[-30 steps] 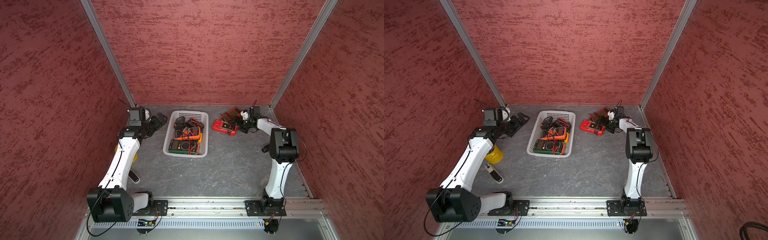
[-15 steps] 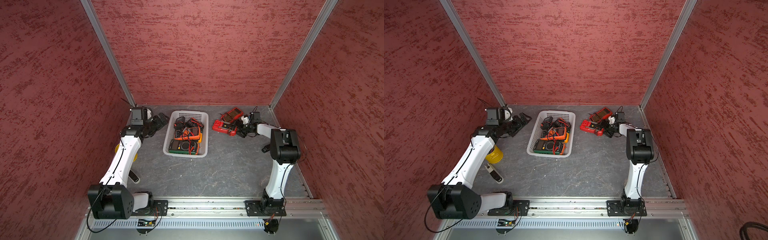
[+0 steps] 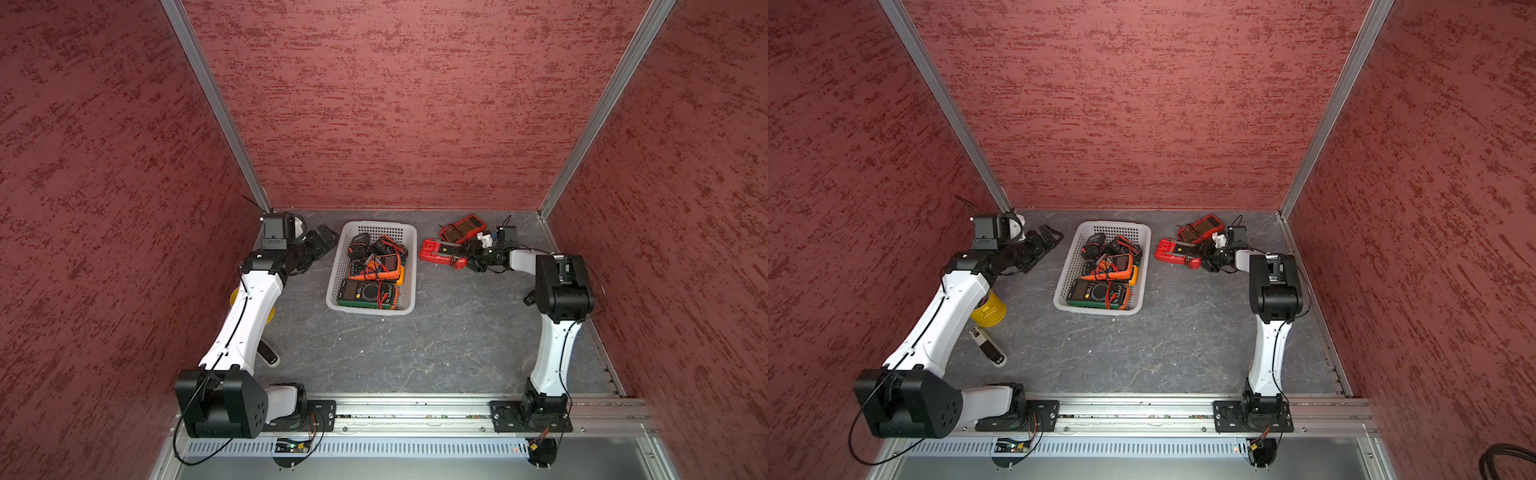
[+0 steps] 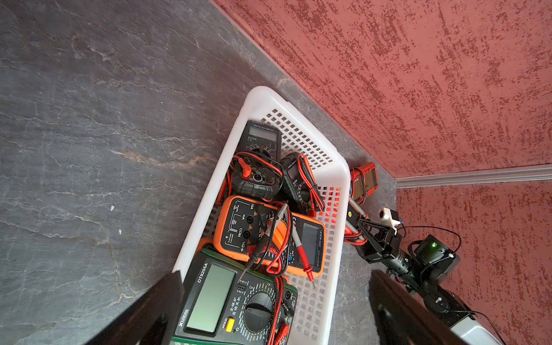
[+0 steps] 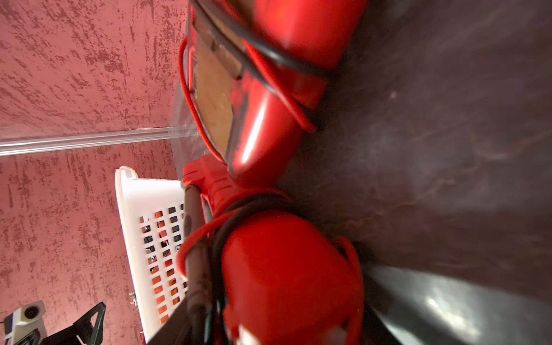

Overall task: Put the multimeter into the basket
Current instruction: Pick up the multimeter from the center of the board.

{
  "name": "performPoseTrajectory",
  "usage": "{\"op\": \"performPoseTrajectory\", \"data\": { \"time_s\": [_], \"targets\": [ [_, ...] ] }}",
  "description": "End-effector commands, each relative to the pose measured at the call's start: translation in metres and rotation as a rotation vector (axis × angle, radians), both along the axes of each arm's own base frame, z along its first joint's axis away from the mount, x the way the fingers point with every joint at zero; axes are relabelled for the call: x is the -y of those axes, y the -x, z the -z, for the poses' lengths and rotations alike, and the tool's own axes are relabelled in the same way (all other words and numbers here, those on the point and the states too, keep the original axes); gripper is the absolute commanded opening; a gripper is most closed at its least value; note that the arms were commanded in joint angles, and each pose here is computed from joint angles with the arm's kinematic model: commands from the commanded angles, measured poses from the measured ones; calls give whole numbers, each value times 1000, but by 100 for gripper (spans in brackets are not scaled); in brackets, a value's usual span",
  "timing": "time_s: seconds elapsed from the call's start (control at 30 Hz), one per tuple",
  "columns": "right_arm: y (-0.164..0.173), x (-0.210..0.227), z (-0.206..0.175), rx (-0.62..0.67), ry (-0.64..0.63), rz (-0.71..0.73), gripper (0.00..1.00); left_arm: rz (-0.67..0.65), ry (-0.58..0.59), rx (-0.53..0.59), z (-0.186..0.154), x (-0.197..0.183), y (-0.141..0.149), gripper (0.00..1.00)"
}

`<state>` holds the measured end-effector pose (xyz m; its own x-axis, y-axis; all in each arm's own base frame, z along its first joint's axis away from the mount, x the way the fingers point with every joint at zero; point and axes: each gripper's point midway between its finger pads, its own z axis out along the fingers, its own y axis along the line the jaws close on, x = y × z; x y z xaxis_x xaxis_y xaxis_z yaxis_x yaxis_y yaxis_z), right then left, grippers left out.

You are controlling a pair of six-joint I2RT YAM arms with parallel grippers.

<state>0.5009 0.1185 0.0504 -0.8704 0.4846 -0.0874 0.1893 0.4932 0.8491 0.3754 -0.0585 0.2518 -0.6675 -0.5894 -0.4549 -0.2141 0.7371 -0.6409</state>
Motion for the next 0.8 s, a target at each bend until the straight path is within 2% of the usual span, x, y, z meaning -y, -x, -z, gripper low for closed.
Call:
{"op": "performPoseTrajectory", "data": {
  "time_s": [0.0,0.17,0.37,0.47,0.77],
  "targets": [
    [7,-3,10,-21,43,17,37,-2,-19,34,-13,-1,-3,100],
    [14,-6,-17,22,30,23,21,-6,-33,33,-12,-3,-3,100],
    [29,-9,-52,64,1,58,10,-12,-37,34,-10,-4,-5,100],
    [35,-9,-65,84,-13,78,0,-17,-40,29,-8,-6,-5,100],
    [51,-9,-93,114,2,102,0,-9,-52,18,-3,-6,-2,100]
  ]
}}
